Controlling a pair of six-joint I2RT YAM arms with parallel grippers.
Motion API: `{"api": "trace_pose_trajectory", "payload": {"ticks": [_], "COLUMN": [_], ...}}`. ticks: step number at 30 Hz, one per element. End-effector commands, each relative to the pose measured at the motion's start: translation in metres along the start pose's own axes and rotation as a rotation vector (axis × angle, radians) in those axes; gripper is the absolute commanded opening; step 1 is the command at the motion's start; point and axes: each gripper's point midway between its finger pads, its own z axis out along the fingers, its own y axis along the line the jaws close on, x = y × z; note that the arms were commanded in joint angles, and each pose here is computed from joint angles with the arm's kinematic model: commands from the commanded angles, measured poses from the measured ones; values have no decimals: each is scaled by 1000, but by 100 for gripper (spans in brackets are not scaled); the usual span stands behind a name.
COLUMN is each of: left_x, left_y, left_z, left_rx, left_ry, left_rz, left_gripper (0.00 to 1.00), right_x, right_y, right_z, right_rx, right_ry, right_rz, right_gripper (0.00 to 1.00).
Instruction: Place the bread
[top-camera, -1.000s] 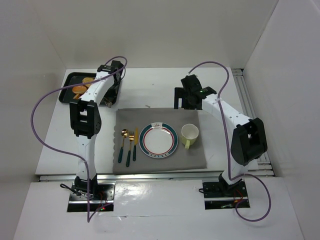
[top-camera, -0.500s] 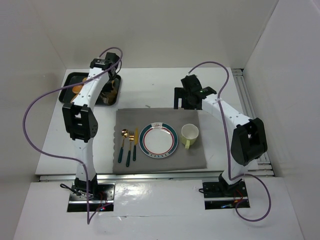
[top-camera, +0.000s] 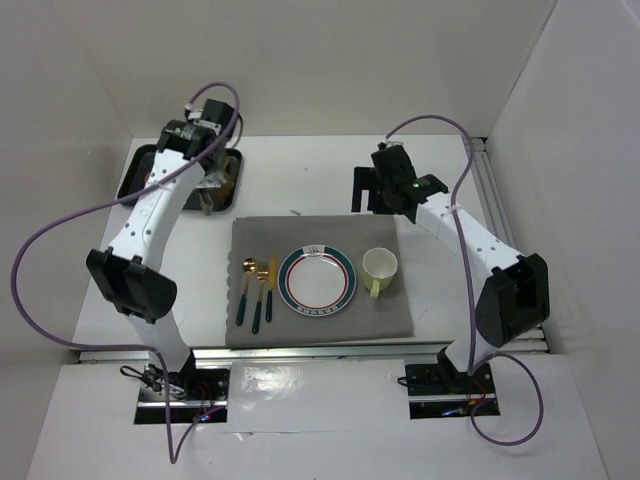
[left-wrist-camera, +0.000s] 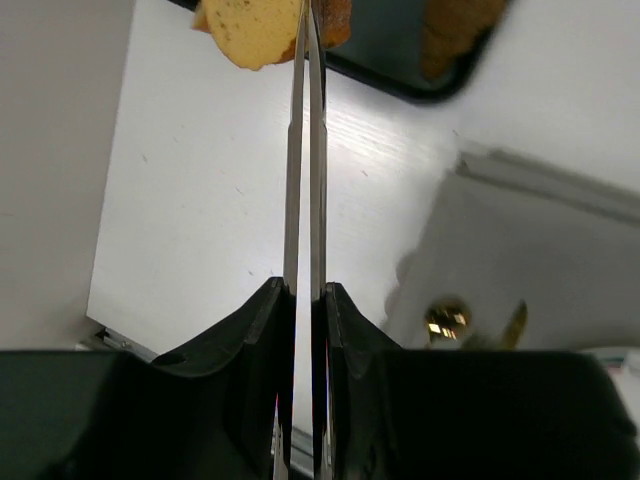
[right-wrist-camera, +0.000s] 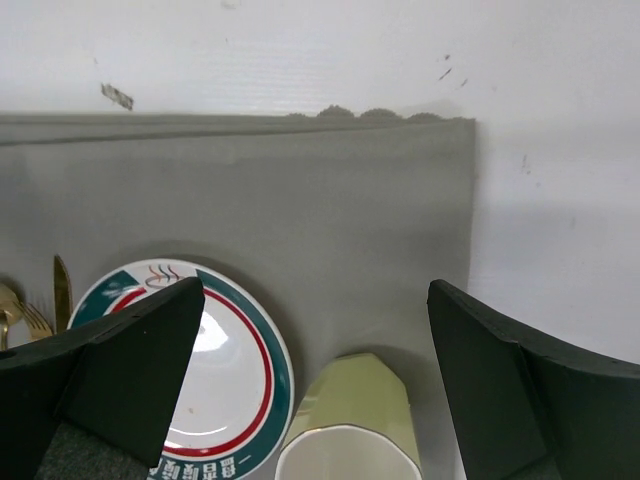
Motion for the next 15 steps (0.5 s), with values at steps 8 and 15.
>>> {"api": "trace_pose_trajectory", "payload": {"ticks": [8,15], "left_x": [136,203], "left_y": [-99,-138], "left_z": [-145,-183], "left_rx": [418,511], "left_ry": [2,73], "left_rz": [232,262], "left_gripper": [0,0], "right_x": [-37,-40], "right_y": [-30,-49], "right_z": [-51,-67], "right_rx": [89,131], "right_ry": [-182,-214], "right_rz": [11,37], "right_gripper": [100,100]}}
